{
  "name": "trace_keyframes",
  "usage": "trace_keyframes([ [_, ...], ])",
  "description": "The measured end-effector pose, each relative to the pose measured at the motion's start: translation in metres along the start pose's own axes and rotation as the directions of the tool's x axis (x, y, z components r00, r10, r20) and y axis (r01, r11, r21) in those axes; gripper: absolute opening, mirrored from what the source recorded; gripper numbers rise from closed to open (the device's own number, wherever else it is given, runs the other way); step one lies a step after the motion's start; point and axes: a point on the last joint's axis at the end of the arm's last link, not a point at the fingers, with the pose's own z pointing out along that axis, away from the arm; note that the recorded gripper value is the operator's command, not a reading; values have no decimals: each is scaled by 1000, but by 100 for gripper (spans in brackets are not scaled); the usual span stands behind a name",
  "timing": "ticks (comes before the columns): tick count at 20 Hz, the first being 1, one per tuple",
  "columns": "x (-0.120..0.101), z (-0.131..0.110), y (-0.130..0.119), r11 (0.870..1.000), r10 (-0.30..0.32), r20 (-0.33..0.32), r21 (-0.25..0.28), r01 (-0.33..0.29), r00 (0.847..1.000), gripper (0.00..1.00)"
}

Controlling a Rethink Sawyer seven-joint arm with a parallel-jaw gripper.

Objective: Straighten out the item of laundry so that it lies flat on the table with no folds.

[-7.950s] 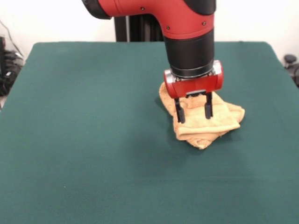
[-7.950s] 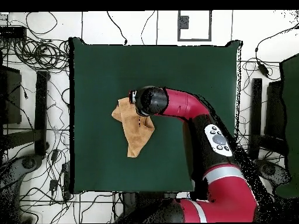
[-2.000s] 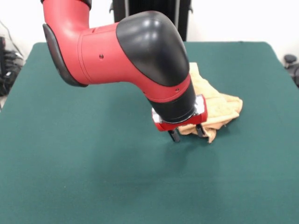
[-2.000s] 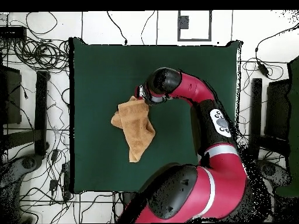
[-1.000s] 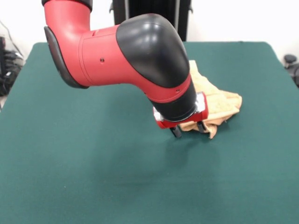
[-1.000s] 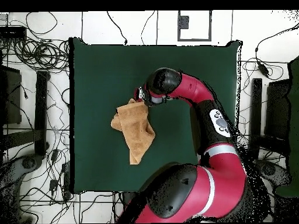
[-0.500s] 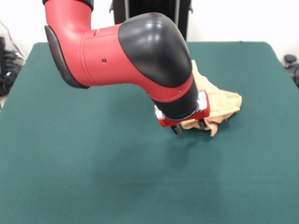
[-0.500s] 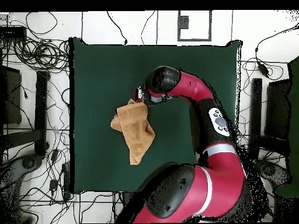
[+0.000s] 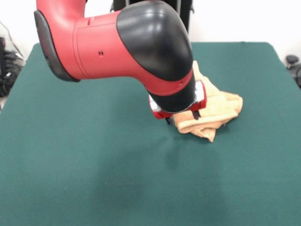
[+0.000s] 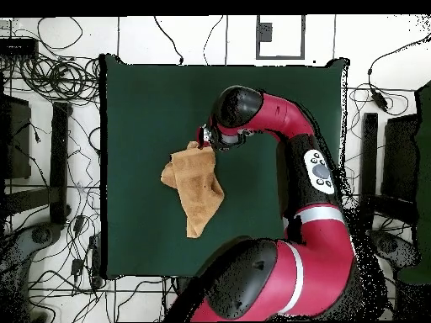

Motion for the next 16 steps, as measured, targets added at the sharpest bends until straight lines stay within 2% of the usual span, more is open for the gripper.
trace_keyframes([
  [7,1,-18,-3,999,-10,9,37,9,1000,100],
  [16,-4,-24,-6,999,-7,26,42,5,1000,100],
])
